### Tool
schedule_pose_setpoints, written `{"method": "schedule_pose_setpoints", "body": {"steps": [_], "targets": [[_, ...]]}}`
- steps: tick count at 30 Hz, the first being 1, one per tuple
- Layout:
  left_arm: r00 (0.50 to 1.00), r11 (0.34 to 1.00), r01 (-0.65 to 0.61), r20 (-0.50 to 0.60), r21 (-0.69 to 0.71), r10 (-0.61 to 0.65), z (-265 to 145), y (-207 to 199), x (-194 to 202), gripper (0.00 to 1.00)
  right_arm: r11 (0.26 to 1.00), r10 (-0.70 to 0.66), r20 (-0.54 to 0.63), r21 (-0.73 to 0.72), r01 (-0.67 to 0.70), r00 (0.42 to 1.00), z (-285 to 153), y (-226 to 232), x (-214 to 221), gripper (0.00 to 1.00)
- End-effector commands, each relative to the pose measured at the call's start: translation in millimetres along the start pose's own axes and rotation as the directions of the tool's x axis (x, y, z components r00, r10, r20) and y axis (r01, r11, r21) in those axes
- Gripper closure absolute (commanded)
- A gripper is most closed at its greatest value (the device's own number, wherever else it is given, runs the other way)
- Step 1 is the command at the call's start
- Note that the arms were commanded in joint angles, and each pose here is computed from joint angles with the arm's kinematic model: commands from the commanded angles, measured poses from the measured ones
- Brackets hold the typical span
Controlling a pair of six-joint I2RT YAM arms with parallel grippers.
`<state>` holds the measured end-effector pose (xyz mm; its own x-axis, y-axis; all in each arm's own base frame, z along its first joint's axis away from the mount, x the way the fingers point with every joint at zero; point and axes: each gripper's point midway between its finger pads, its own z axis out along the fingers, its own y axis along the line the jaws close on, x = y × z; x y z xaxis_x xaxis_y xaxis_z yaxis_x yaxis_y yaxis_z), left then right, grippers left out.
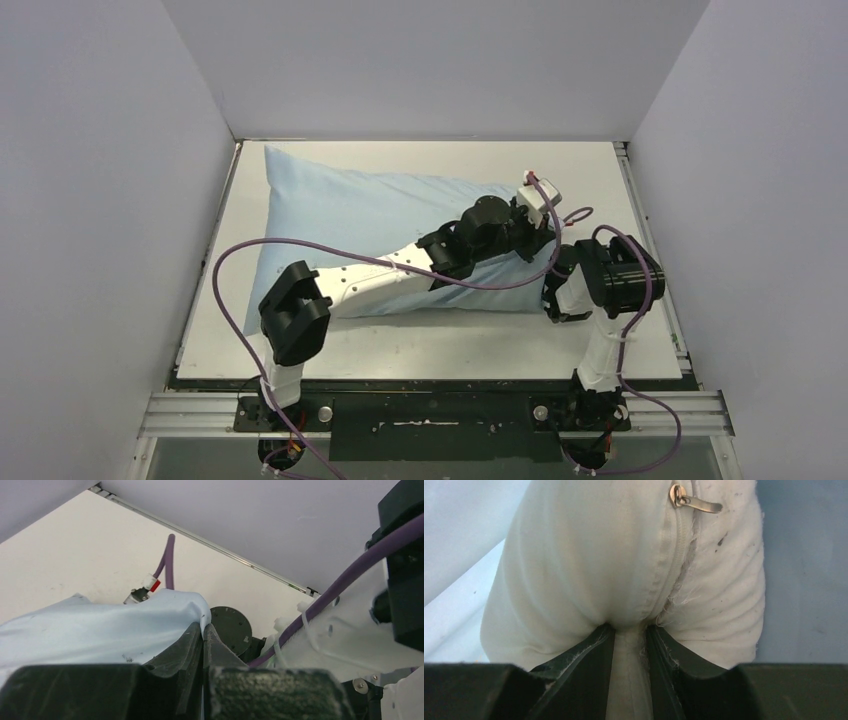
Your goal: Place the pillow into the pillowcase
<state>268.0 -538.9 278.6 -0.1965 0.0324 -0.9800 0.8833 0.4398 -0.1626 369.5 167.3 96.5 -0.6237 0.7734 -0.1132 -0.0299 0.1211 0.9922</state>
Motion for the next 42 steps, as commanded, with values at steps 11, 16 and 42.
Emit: {"method": "schedule_pose_setpoints", "body": {"steps": [11, 16, 42], "targets": [[0.976, 0.973, 0.092, 0.174, 0.210, -0.130, 17.6, -34.5, -57.0, 1.00, 0.995, -0.068, 0.052, -0.067, 0.072, 0.996, 20.0, 29.5, 41.8, 0.70], [0.978, 0.984, 0.108, 0.165, 0.140, -0.131, 18.3, 3.6, -58.1, 1.00, 0.992, -0.120, 0.073, -0.029, 0.123, 0.990, 13.2, 33.3, 34.5, 0.70], [0.991, 0.989, 0.128, 0.027, 0.074, -0.131, 5.0, 63.0, -57.8, 0.56, 0.981, -0.191, 0.104, 0.058, 0.186, 0.976, -5.0, 24.9, 1.5, 0.71]]}}
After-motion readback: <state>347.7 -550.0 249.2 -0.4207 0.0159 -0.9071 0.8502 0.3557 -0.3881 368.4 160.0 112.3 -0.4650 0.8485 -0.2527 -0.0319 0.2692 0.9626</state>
